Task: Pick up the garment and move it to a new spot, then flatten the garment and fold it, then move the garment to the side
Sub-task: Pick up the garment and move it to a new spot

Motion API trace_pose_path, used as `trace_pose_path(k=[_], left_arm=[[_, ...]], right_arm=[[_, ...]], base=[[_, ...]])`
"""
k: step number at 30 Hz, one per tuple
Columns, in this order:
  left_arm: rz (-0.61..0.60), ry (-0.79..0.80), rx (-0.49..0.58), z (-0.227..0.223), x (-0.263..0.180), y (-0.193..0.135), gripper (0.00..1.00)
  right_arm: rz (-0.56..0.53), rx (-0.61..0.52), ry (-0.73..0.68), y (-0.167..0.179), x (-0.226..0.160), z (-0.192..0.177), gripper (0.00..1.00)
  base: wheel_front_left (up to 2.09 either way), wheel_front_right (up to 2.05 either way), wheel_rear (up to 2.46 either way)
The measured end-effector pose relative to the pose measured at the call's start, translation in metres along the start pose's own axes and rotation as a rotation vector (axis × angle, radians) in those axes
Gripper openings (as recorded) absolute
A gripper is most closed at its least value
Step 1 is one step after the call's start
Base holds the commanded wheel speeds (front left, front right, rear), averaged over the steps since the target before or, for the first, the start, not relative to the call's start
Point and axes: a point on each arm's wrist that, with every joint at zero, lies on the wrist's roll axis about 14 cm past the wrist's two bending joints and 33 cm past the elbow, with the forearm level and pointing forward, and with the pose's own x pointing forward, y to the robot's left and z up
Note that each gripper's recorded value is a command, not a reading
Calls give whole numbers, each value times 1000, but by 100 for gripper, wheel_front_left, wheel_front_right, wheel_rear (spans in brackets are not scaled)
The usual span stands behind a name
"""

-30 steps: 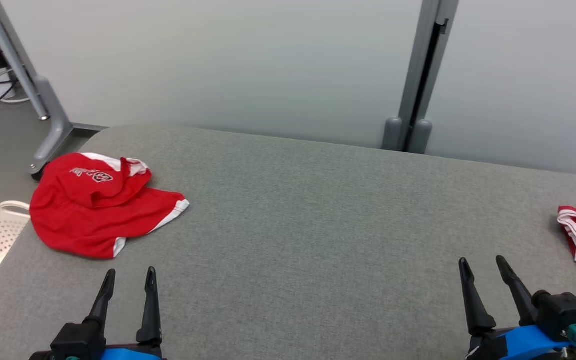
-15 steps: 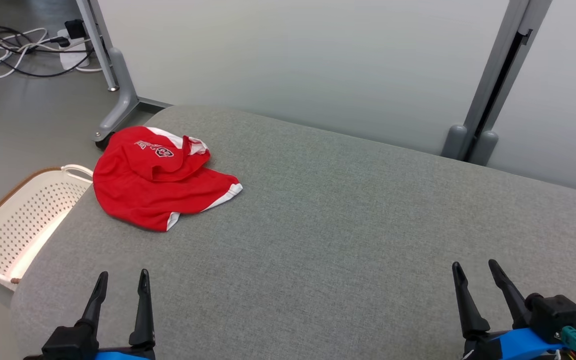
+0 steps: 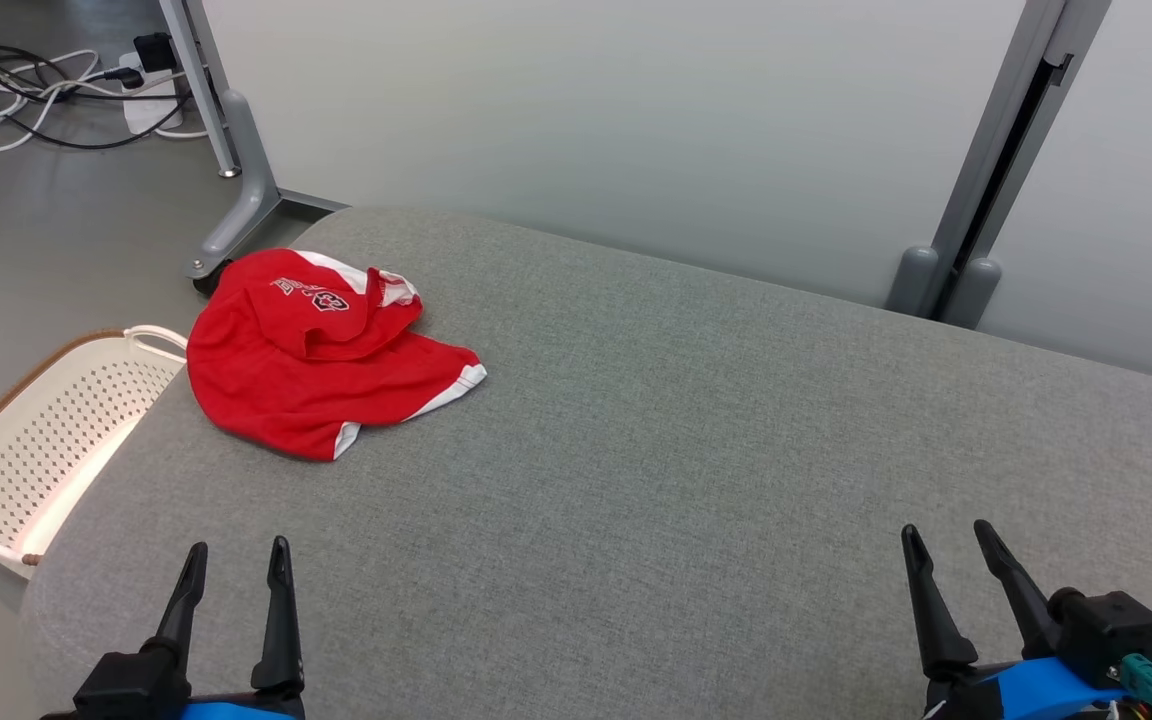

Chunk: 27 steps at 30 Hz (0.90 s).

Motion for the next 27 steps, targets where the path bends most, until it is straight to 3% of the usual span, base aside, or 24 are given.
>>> trace_pose_path(k=[10,19,27], left_arm=[[12,-21,5,11,7,4,100],[49,-125,105,86,71,34,100],[83,143,54,51,152,48,100]], right_arm=[[2,8,1,0,2,-2,100],[19,20,36,-1,20,-14,100],[9,28,108,-13,32,-40,100]], base=[[0,0,0],[0,0,0],[0,0,0]])
